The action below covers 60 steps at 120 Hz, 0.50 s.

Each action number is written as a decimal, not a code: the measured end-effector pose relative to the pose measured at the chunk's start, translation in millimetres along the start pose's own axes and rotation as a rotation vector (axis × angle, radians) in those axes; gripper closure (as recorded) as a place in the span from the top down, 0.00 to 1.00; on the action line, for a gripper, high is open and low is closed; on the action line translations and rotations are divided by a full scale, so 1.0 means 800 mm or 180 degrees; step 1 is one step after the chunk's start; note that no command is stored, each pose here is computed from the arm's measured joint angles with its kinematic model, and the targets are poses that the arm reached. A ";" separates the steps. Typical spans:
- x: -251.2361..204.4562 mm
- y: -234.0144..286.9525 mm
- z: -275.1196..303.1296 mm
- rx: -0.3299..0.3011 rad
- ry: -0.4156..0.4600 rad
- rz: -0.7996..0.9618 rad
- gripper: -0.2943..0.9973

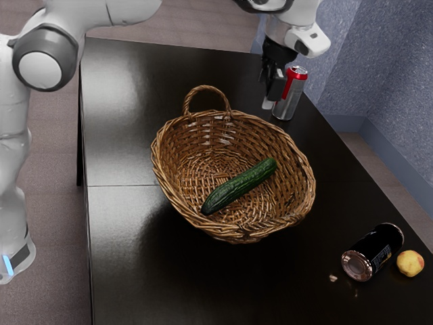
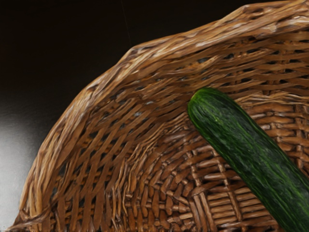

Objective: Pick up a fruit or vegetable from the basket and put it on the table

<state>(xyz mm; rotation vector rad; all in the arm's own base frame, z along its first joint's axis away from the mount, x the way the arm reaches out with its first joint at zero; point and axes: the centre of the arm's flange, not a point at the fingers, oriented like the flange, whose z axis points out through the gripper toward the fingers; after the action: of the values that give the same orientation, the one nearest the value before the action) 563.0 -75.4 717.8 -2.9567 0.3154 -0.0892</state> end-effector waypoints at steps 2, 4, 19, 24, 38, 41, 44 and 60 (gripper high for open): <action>0.000 -0.001 0.001 0.0000 -0.0008 -0.0016 0.77; 0.000 -0.002 0.002 0.0000 -0.0014 -0.0030 0.77; 0.002 0.000 0.008 -0.0043 -0.0055 -0.0097 0.77; 0.003 -0.001 0.015 -0.0078 -0.0095 -0.0123 0.77; 0.009 0.001 0.052 -0.0156 -0.0299 -0.0173 0.77; 0.010 0.005 0.057 -0.0157 -0.0328 -0.0173 0.77; 0.010 0.012 0.060 -0.0155 -0.0350 -0.0167 0.77; 0.020 0.044 0.098 -0.0159 -0.0455 -0.0208 0.77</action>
<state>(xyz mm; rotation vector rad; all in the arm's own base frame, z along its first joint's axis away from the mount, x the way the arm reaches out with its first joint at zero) 577.1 -100.4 635.4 -3.0025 0.2044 0.1232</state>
